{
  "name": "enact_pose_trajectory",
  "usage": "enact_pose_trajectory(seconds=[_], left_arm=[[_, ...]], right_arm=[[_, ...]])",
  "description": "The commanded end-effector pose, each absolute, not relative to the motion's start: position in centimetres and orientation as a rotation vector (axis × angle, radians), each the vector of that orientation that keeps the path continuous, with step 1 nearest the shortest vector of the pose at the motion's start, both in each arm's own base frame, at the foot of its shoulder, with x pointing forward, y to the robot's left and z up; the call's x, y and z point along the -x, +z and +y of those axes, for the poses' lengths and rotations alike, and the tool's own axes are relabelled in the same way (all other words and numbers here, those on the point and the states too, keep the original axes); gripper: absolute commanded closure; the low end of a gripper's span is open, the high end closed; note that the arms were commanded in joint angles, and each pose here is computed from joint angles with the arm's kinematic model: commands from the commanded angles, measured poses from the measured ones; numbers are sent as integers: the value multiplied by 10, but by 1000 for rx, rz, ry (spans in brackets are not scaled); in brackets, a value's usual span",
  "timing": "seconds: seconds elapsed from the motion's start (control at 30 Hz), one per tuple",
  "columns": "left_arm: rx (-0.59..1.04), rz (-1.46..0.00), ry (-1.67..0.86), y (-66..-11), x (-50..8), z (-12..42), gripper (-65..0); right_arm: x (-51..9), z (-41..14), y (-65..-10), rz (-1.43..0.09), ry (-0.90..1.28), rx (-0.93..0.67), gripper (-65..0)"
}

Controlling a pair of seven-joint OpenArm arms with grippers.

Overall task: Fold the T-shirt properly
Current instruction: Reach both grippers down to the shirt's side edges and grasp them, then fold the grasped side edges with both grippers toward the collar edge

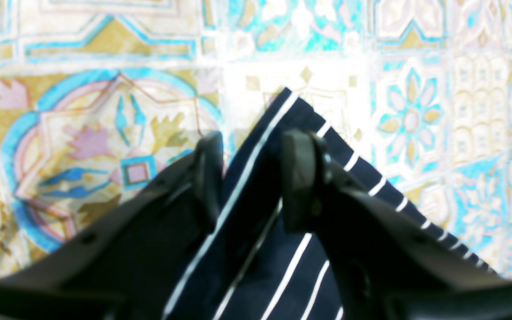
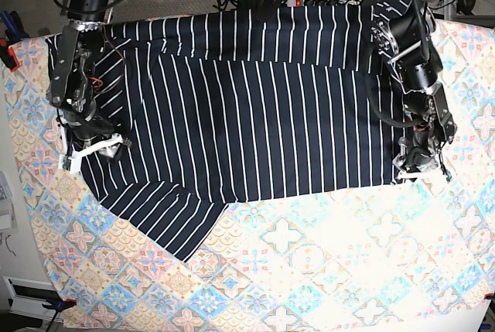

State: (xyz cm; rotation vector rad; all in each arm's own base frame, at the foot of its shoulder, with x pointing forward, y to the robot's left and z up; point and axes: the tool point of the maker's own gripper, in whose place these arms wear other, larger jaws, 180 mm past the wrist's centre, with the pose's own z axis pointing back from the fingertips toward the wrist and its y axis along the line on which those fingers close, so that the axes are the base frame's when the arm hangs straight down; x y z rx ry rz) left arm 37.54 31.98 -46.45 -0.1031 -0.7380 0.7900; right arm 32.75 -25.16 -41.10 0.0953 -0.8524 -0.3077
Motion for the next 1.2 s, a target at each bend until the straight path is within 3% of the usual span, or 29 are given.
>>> enact_pose_trajectory(seconds=[0.0, 0.07, 0.2, 0.3, 0.47, 0.93, 1.17], left_arm=[[117, -721, 763, -462, -381, 313, -213], [117, -715, 740, -464, -382, 307, -163], [136, -689, 733, -467, -381, 298, -5], [155, -650, 729, -470, -377, 292, 0], [137, -730, 711, -448, -377, 302, 0], [190, -850, 691, -407, -345, 305, 0], [219, -862, 651, -389, -329, 296, 0]], right_arm=[[-339, -256, -394, -912, -301, -92, -386], [-339, -256, -394, -912, -301, -92, -386], [-339, -256, -394, -913, -301, -92, -386], [-340, -256, -393, -916, -301, -92, -386], [-342, -256, -393, -918, -302, -92, -386], [-414, -262, -380, -922, -234, -89, -385], [-445, -286, -388, -916, -170, -8, -387]])
